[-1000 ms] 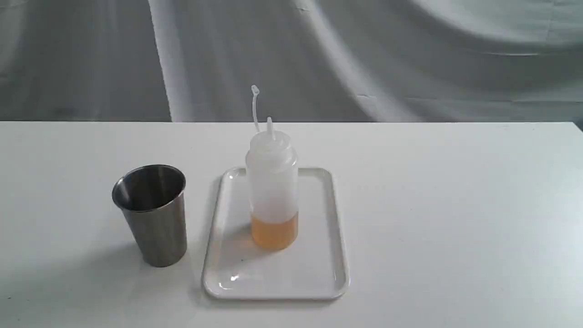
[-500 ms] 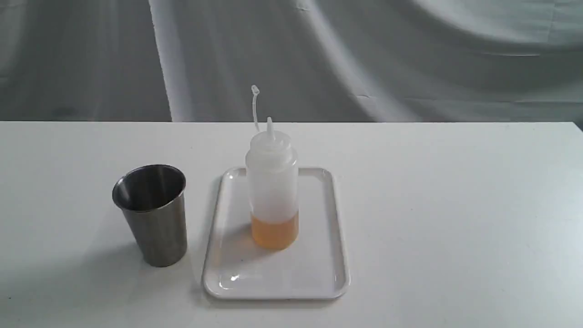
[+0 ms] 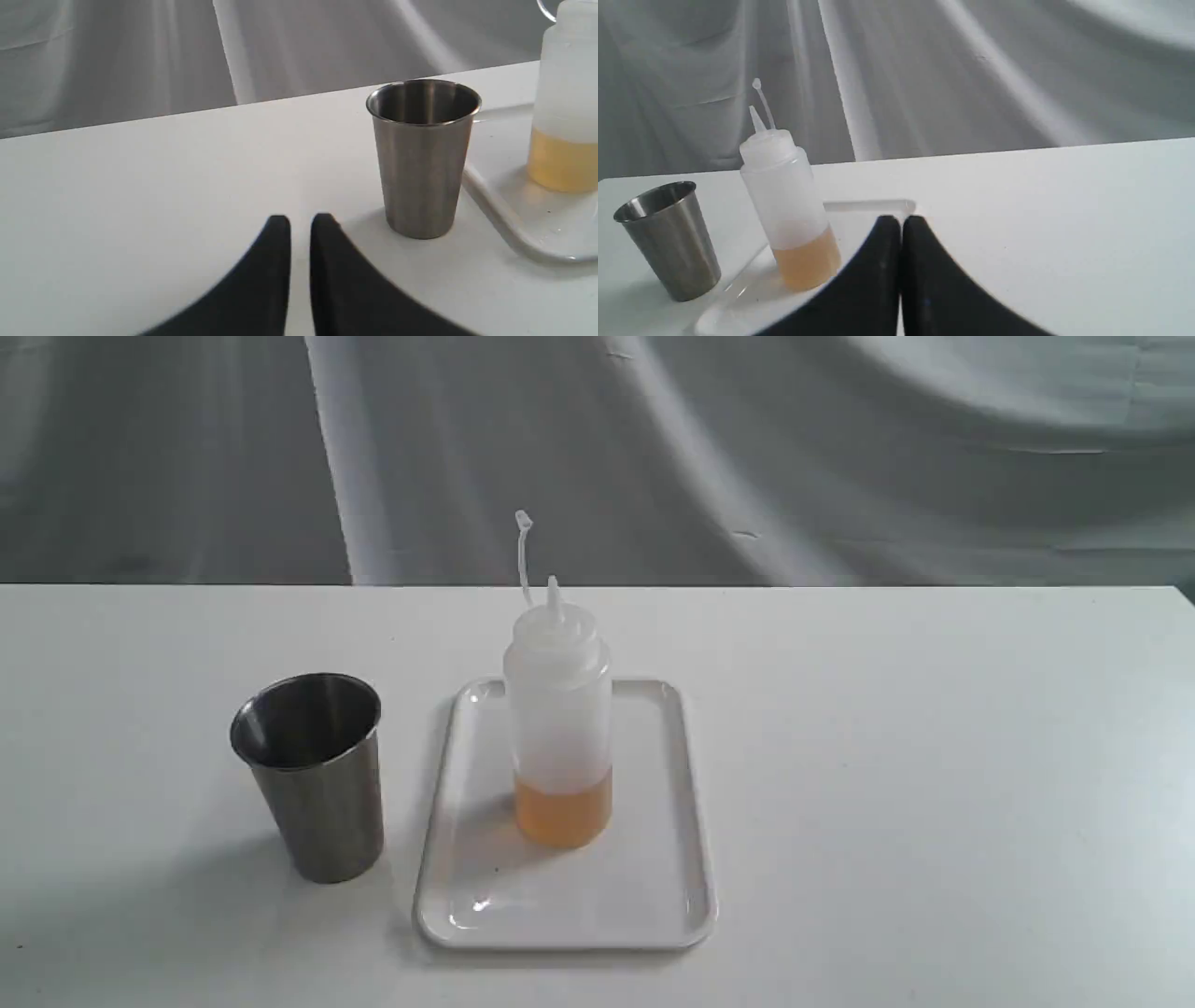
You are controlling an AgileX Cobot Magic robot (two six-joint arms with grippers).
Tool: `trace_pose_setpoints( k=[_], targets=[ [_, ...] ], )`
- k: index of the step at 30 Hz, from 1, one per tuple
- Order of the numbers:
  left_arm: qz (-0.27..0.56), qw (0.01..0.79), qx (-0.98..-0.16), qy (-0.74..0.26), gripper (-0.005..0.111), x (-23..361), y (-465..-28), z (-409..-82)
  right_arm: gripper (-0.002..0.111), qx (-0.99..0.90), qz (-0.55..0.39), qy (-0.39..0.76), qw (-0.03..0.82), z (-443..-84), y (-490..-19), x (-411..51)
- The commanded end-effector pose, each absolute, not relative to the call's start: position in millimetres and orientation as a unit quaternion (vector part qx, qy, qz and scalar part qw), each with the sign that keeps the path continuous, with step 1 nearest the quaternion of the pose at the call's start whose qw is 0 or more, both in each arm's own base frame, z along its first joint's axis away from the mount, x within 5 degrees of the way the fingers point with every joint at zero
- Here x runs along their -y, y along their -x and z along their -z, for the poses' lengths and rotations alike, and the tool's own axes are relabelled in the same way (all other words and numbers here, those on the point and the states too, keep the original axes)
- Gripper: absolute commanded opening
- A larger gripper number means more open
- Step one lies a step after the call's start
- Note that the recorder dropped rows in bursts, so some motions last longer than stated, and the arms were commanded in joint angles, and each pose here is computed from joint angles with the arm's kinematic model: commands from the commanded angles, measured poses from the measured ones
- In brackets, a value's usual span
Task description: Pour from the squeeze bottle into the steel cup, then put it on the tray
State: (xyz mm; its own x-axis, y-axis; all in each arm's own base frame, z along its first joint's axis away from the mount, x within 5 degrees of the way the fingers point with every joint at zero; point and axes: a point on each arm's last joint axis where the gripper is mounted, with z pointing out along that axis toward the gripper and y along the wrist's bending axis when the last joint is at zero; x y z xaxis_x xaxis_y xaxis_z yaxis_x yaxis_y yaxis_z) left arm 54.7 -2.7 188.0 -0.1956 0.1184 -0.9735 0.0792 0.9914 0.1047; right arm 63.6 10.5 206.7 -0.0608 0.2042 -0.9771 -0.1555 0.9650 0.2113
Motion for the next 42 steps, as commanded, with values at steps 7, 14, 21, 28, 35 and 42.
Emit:
trace_pose_setpoints(
  k=[7,14,21,28,35,42],
  targets=[
    [-0.014,0.634,-0.771,-0.064,0.008,2.9,-54.6,-187.4,0.000,-0.691,-0.106,0.006,0.715,-209.6,-56.1,-8.5],
    [-0.014,0.634,-0.771,-0.064,0.008,2.9,-54.6,-187.4,0.000,-0.762,-0.044,0.024,0.646,-190.8,-55.6,-3.4],
    [-0.014,0.634,-0.771,-0.064,0.008,2.9,-54.6,-187.4,0.000,-0.773,-0.039,0.021,0.633,-187.5,-54.8,-2.3],
    [-0.014,0.634,-0.771,-0.064,0.008,2.9,-54.6,-187.4,0.000,-0.781,-0.050,0.010,0.622,-185.1,-54.3,-2.6],
    [-0.014,0.634,-0.771,-0.064,0.008,2.9,-54.6,-187.4,0.000,-0.782,-0.052,0.009,0.622,-185.1,-54.3,-2.7],
    [-0.014,0.634,-0.771,-0.064,0.008,2.9,-54.6,-187.4,0.000,-0.782,-0.052,0.009,0.622,-185.1,-54.3,-2.7]
  ],
)
